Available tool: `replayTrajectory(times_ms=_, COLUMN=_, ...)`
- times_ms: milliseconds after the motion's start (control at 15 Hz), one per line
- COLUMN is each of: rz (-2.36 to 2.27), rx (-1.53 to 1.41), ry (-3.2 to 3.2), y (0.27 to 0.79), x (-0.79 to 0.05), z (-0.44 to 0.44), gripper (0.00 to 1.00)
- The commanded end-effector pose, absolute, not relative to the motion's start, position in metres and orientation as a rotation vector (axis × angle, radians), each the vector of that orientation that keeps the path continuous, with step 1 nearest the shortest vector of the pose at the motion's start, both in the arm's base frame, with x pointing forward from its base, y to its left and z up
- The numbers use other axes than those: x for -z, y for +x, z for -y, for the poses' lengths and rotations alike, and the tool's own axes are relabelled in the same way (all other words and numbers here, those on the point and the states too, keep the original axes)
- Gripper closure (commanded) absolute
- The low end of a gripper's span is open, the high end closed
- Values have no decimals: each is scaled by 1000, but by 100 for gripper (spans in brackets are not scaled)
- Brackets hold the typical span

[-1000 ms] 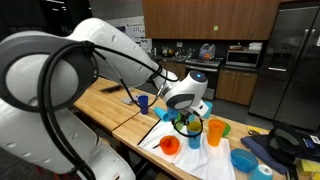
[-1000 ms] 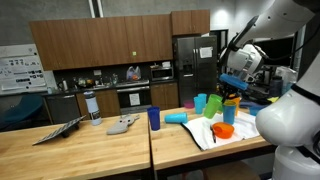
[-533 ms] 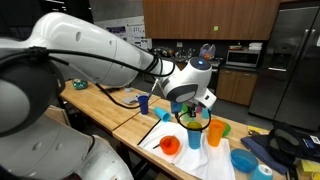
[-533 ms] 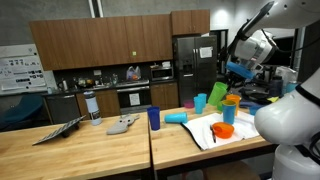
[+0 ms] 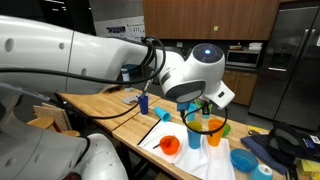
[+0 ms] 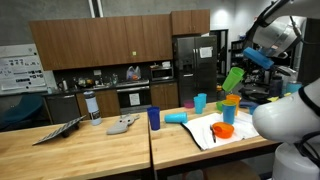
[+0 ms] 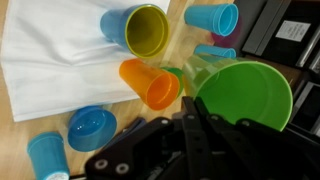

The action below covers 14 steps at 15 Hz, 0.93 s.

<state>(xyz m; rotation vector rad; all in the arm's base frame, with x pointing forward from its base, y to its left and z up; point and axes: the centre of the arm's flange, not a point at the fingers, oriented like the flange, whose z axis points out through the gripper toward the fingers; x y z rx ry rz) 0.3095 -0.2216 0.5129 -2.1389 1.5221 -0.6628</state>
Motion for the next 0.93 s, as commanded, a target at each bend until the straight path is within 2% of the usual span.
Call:
replayTrajectory(times_ms=0, rz=-1607, rx=701, ry=-2042, y=276, x=-515, z=233, gripper=99)
replayTrajectory(times_ms=533, rz=-1930, rx=597, ry=-1712, y=210, x=-431, z=261, gripper=99)
replayTrajectory(times_ms=867, rz=-1999, rx=502, ry=-1597, y=200, x=-398, z=274, gripper=99)
